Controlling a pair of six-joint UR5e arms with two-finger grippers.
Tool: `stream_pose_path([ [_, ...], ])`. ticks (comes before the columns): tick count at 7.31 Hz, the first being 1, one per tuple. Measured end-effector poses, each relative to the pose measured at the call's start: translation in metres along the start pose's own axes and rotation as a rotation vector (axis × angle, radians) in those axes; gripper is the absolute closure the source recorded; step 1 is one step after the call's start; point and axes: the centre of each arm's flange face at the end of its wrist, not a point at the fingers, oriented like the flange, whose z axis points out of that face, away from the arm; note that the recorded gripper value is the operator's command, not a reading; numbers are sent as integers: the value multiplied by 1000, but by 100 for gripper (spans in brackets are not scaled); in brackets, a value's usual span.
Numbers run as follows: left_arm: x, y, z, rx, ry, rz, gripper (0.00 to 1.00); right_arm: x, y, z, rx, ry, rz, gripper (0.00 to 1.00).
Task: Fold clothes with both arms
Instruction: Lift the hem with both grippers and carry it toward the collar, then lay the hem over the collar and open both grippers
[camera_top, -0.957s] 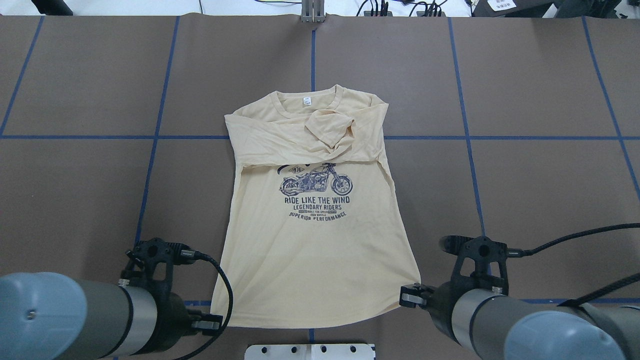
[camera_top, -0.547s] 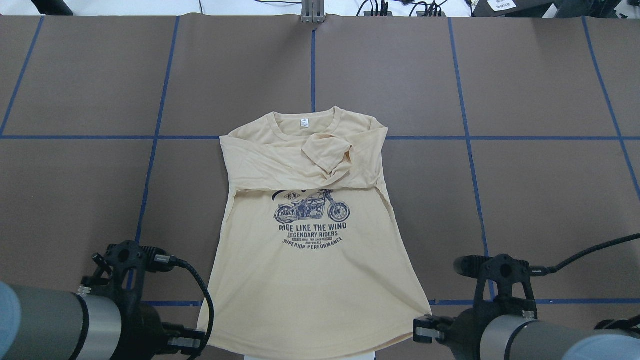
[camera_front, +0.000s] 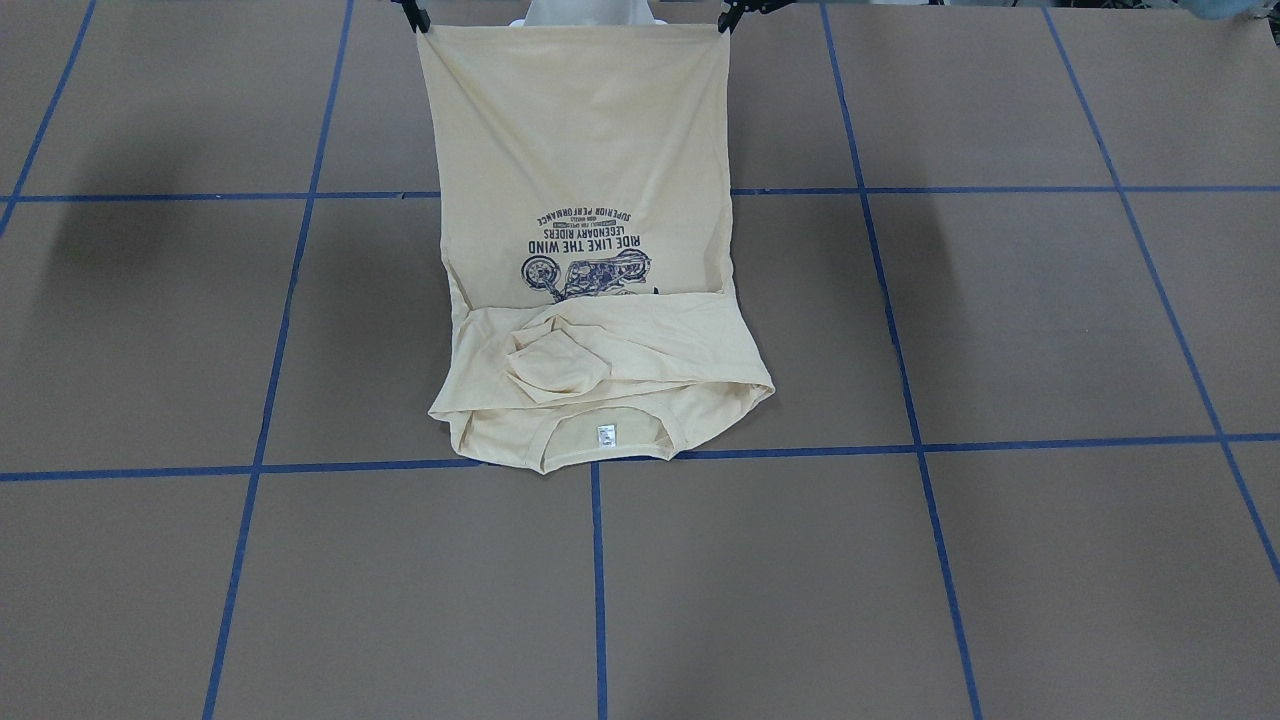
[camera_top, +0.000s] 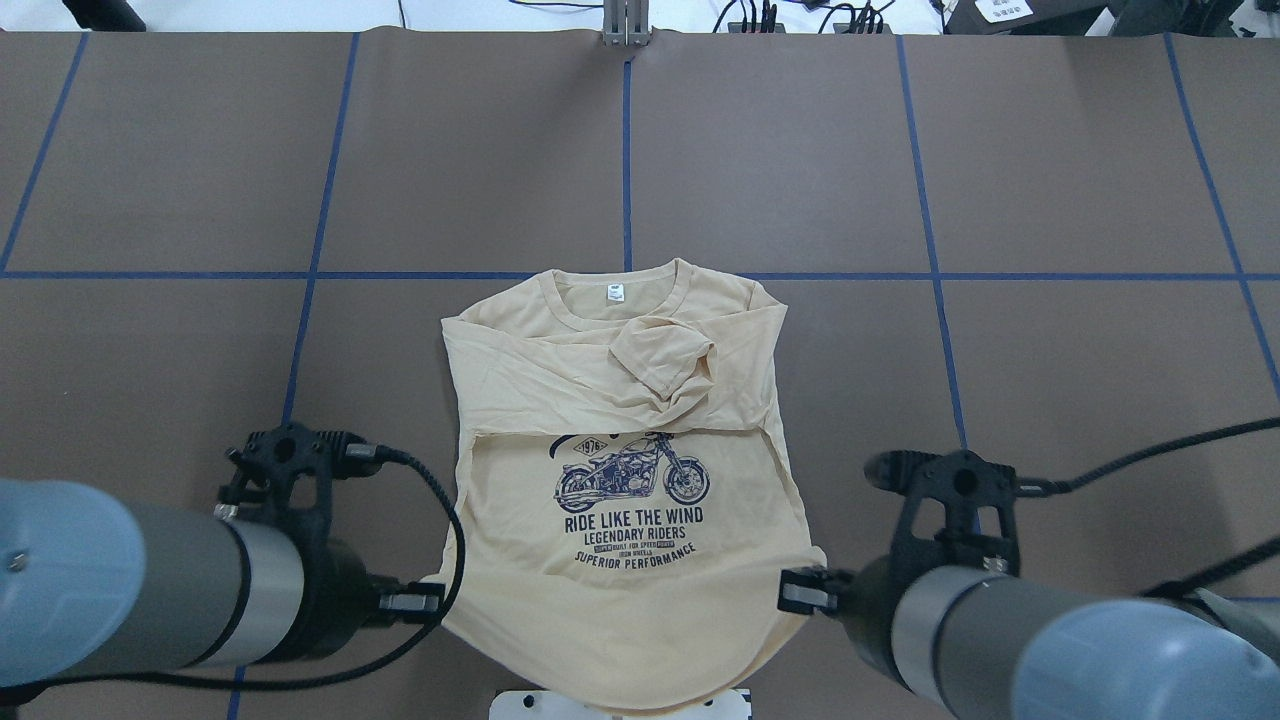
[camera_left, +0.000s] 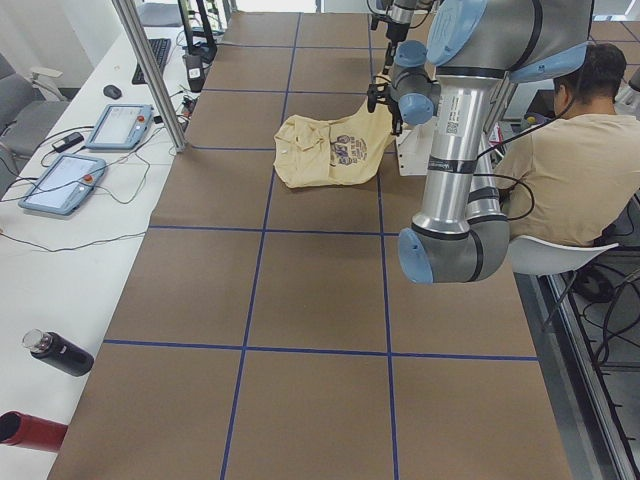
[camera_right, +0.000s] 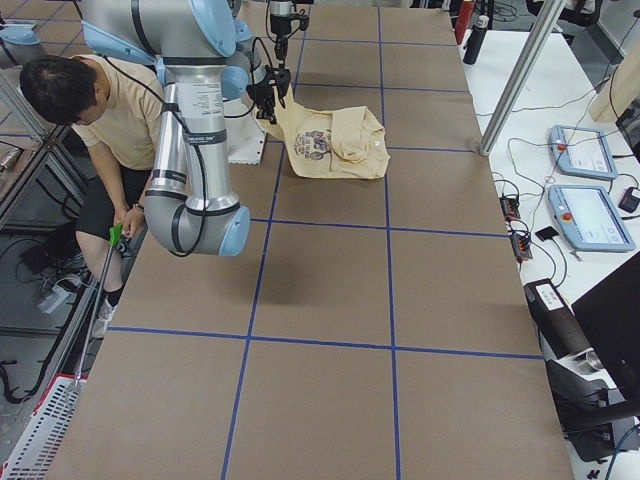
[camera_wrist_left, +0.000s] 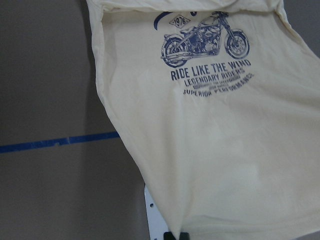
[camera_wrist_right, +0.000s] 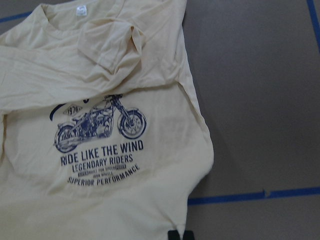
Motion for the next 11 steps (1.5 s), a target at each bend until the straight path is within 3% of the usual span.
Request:
stream_pose_path([
  [3, 0, -94, 33, 170, -99, -73, 100, -34, -86, 76, 156, 30, 27, 100],
  [4, -6, -118, 23, 217, -107, -81, 100, -33, -115, 97, 196, 20, 33, 100],
  [6, -12, -155, -5, 293, -104, -78, 100, -24, -162, 99, 257, 9, 44, 100],
  [9, -22, -179, -15, 335, -118, -69, 100, -13, -201, 88, 285, 13, 53, 100],
  [11, -34, -203, 31, 342, -136, -74, 100, -8, -207, 107, 279, 54, 53, 100],
])
